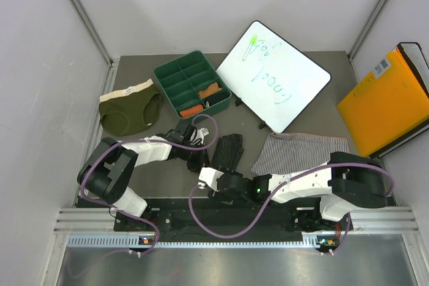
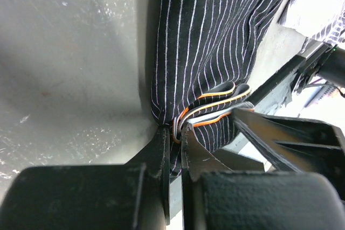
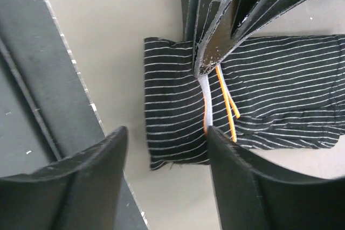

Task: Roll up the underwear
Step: Roll the underwear to the center of the board.

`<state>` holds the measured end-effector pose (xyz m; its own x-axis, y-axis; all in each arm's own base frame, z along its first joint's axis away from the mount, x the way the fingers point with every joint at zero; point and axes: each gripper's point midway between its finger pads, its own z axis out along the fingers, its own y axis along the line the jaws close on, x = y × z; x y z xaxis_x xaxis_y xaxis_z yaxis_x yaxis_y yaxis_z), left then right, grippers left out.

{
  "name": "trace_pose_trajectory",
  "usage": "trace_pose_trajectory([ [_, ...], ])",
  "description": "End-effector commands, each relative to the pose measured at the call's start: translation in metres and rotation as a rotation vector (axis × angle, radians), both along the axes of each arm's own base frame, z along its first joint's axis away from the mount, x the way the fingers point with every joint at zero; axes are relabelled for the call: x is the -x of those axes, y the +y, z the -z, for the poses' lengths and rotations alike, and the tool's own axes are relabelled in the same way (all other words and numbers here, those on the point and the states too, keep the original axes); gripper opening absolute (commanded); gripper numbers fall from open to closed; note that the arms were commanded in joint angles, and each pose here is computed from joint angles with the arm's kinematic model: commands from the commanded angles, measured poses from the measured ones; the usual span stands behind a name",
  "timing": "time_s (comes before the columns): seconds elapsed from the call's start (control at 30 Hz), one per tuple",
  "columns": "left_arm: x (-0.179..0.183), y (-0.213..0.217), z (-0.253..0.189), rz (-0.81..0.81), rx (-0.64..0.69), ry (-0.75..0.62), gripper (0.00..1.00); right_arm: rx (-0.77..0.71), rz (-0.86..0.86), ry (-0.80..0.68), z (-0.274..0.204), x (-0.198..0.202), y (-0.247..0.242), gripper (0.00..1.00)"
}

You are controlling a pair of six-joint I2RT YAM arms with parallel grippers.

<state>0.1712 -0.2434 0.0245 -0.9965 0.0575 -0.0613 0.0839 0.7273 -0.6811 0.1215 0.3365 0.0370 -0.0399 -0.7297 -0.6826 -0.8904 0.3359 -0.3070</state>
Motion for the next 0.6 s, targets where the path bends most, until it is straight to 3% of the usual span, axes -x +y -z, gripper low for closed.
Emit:
trace_pose_trajectory([
  [0.0, 0.007, 0.005, 0.001, 0.045, -0.016, 0.034, 0.00, -0.004, 0.018, -0.055, 0.001, -0.008, 0.008, 0.56],
  [0.17, 0.010, -0.003, -0.006, 0.062, 0.060, 0.029, 0.00, 0.038, 0.031, -0.038, 0.017, -0.007, 0.004, 0.32],
  [0.2, 0.010, -0.005, -0.009, 0.066, 0.081, 0.031, 0.01, 0.045, 0.027, -0.008, 0.021, -0.005, 0.003, 0.18],
  [0.23, 0.010, -0.005, -0.010, 0.060, 0.082, 0.027, 0.24, 0.044, 0.026, 0.006, 0.020, -0.005, 0.004, 0.08],
  [0.27, 0.009, -0.004, -0.012, 0.054, 0.081, 0.013, 0.37, 0.040, 0.024, 0.021, 0.019, -0.004, 0.005, 0.00],
  [0.33, 0.005, 0.000, -0.009, 0.025, 0.049, -0.019, 0.58, 0.016, 0.015, 0.089, 0.015, -0.001, 0.006, 0.00],
  [0.57, -0.007, 0.018, -0.020, -0.119, 0.038, -0.146, 0.69, -0.142, 0.019, 0.374, -0.016, 0.009, 0.009, 0.00],
])
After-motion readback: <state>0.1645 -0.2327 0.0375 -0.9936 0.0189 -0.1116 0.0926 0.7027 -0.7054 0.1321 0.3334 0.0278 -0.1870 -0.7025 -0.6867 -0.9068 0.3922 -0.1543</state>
